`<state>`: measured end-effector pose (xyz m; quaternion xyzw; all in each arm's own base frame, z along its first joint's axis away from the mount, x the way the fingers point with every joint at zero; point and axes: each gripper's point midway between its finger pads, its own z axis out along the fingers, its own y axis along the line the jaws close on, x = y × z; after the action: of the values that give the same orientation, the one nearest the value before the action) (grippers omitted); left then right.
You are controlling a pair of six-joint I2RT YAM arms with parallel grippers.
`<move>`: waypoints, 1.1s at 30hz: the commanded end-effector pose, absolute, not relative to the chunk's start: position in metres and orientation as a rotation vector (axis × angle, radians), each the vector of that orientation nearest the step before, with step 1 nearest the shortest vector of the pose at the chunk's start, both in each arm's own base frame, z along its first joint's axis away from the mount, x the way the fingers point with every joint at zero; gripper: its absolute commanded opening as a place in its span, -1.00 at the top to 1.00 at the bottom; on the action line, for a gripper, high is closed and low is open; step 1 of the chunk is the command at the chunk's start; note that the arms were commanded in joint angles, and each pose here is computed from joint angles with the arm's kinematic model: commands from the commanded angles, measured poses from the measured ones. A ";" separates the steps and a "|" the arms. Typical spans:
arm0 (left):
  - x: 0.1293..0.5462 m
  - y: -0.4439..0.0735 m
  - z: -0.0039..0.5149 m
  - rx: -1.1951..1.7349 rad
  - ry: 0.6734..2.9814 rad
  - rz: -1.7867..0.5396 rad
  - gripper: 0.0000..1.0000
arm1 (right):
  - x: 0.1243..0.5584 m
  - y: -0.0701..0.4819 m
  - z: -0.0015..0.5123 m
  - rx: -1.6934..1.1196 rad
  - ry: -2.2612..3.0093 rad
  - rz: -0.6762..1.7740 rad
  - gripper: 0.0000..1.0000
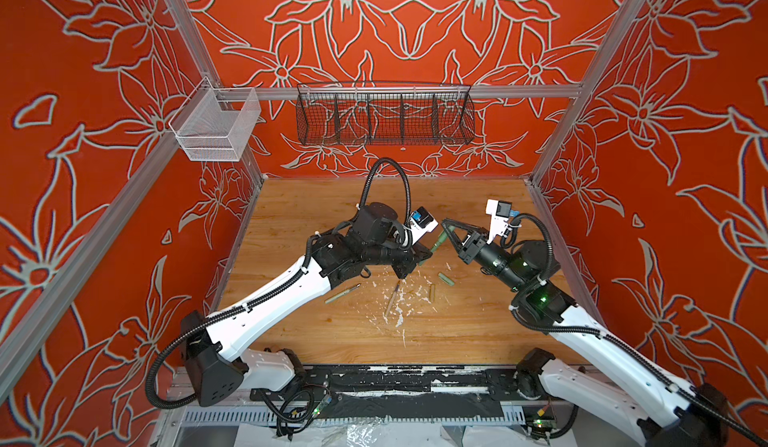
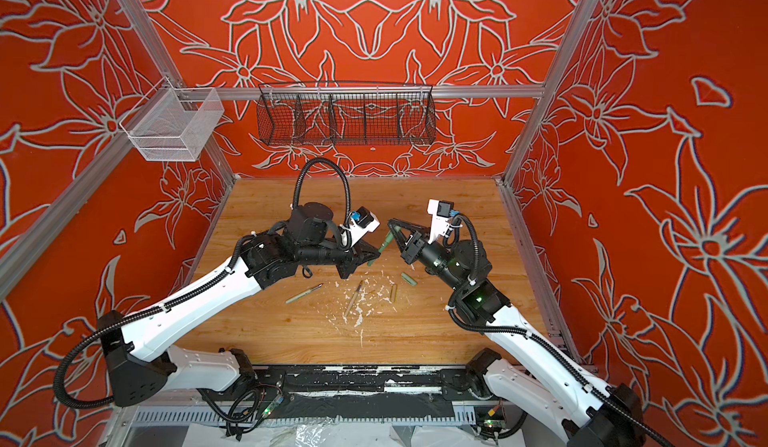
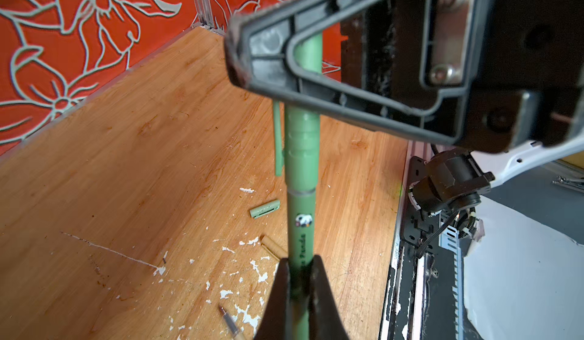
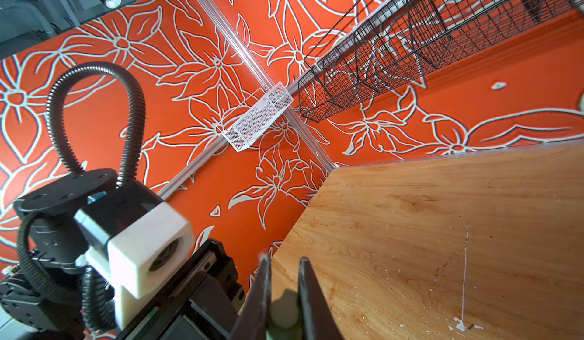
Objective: Insert the pens into the pen caps
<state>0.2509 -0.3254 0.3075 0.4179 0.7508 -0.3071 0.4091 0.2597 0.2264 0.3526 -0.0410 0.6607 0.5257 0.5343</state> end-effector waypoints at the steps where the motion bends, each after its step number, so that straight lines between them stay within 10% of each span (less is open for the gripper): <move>1: 0.267 -0.329 0.445 0.865 1.401 -0.802 1.00 | 0.223 0.264 0.280 -0.219 1.877 1.417 1.00; 9: 0.262 -0.329 0.442 0.881 1.408 -0.826 1.00 | 0.222 0.268 0.273 -0.228 1.906 1.405 1.00; 15: 0.257 -0.329 0.408 0.913 1.497 -0.858 1.00 | 0.229 0.238 0.324 -0.224 1.780 1.221 0.08; 20: 0.251 -0.329 0.391 0.930 1.536 -0.882 1.00 | 0.233 0.228 0.353 -0.229 1.715 1.184 -0.25; 33: 0.248 -0.324 0.360 0.920 1.629 -0.896 1.00 | 0.226 0.214 0.418 -0.289 1.545 1.169 -0.29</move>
<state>0.2527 -0.3252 0.3488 0.3829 0.6892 -0.3592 0.4993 0.2299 0.2137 0.4019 -0.1046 0.6707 0.4902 0.5467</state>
